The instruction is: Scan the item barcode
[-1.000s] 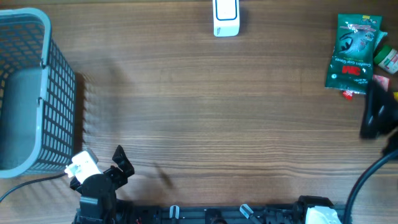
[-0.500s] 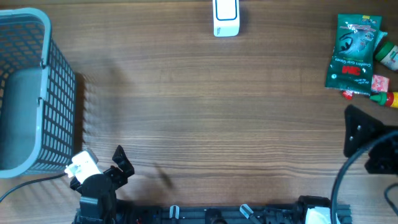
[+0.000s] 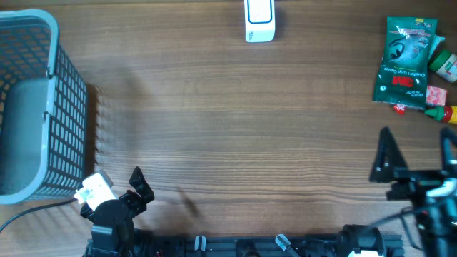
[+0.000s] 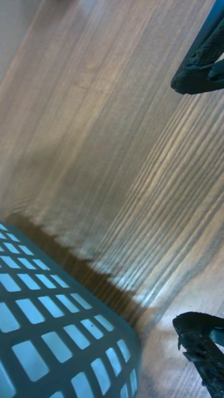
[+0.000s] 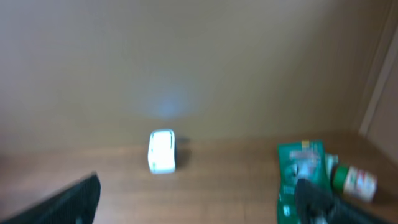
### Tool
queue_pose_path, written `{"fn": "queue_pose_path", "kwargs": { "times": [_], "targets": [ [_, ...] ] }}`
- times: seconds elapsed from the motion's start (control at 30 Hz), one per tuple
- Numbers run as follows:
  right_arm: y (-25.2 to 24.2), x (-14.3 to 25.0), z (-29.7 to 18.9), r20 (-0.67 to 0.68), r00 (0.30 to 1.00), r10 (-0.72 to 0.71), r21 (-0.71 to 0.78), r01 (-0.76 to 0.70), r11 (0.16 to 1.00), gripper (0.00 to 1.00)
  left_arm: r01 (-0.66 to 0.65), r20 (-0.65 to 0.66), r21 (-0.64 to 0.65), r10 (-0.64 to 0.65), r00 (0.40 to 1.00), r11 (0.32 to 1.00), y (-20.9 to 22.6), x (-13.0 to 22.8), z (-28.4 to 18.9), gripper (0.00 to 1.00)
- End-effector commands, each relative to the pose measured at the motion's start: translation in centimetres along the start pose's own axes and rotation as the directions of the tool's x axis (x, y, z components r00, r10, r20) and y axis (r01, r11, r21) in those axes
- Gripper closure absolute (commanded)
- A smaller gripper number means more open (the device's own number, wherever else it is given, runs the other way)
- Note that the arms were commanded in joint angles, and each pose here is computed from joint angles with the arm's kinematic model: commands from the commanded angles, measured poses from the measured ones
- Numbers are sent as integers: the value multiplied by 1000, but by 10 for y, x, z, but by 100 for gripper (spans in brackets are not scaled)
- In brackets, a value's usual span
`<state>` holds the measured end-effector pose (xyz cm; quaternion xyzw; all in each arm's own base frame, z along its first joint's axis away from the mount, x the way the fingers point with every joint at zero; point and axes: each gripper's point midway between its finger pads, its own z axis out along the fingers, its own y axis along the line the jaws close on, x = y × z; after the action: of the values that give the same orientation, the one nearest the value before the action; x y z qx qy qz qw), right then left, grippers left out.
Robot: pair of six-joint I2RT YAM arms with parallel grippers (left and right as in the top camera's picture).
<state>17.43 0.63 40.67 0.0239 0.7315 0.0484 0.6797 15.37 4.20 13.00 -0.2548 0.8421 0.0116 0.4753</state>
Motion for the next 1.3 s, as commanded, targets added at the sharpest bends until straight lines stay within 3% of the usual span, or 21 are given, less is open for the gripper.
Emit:
{"fn": "queue_pose_path", "kwargs": {
  "times": [0.0, 0.37, 0.6, 0.87, 1.07, 1.27],
  "targets": [
    [-5, 42, 16, 17, 1000, 14, -6, -14, 1000, 0, 15, 11, -13, -14, 1000, 1000, 3, -1, 0, 0],
    [-17, 114, 57, 221, 975, -4, -29, 11, 1000, 0, 15, 11, -13, -14, 1000, 1000, 3, -1, 0, 0],
    [-13, 140, 67, 305, 952, -10, -65, 31, 997, 0, 15, 11, -13, -14, 1000, 1000, 3, -1, 0, 0],
    [-19, 182, 81, 239, 971, -12, -59, 27, 998, 0, 15, 11, -13, -14, 1000, 1000, 3, -1, 0, 0],
    [-23, 221, 88, 83, 997, 1, -43, 3, 999, 0, 15, 11, -13, -15, 1000, 1000, 3, -1, 0, 0],
    [-24, 225, 89, 66, 998, 4, -41, -1, 999, 0, 15, 11, -13, -15, 1000, 1000, 3, -1, 0, 0]
  ]
}}
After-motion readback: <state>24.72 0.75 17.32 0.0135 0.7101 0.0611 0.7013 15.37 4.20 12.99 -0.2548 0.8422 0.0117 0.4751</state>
